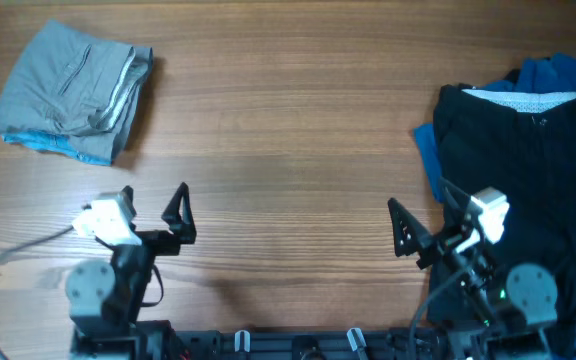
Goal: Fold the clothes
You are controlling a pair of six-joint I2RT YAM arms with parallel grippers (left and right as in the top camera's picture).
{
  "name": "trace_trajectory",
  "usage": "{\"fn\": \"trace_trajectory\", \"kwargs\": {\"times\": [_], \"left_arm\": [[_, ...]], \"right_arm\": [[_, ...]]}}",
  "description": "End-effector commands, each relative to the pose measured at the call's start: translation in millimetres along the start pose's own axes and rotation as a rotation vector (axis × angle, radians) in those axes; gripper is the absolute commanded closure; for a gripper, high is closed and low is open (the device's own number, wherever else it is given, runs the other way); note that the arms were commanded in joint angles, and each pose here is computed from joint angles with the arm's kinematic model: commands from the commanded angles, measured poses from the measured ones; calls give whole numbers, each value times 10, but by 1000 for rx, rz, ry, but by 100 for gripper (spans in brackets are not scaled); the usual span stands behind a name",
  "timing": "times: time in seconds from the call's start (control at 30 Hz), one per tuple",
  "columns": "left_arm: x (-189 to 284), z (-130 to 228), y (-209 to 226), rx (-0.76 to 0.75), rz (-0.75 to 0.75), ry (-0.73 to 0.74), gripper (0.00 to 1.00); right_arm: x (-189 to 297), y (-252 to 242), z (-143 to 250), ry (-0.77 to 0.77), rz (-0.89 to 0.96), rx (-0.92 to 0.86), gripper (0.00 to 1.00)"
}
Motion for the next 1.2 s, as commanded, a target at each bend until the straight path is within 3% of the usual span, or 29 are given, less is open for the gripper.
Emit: {"fn": "trace_trajectory", "kwargs": {"times": [0.0, 0.33, 0.53, 0.73, 0.87, 0.93, 1.03, 1.17], "left_arm": [[-43, -441, -103, -14, -69, 110, 0], [-457, -1062, -227, 34, -174, 483, 0], [-555, -1077, -254, 44, -133, 520, 0], [-554, -1083, -256, 44, -131, 516, 0], [-556, -1086, -256, 43, -131, 513, 0], [-554, -1085, -256, 43, -131, 513, 0], [-554, -1082, -255, 44, -132, 516, 0], [-554, -1082, -255, 43, -132, 516, 0]], "right_arm": [[-178, 9, -203, 137, 34, -69, 0], [-961, -494, -663, 546, 287, -298, 0], [-1354, -1163, -774, 608, 394, -418, 0], [-1686, -1788, -369, 677, 509, -388, 2], [-1783, -2078, 66, 811, 637, -413, 28], [-1760, -2168, 220, 874, 715, -408, 32], [-1723, -2223, 420, 969, 760, -433, 47], [-1657, -2239, 535, 1030, 818, -457, 49]]}}
Point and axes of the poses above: each gripper's point midway between its finger pads, its own x axis back along the fingers, its own y axis along the line the jaws close on, z = x × y, the point moved 10 cm from there along x, back along the fingers, and after that the axes turned 2 degrees about -x, right-handed, at the moved point
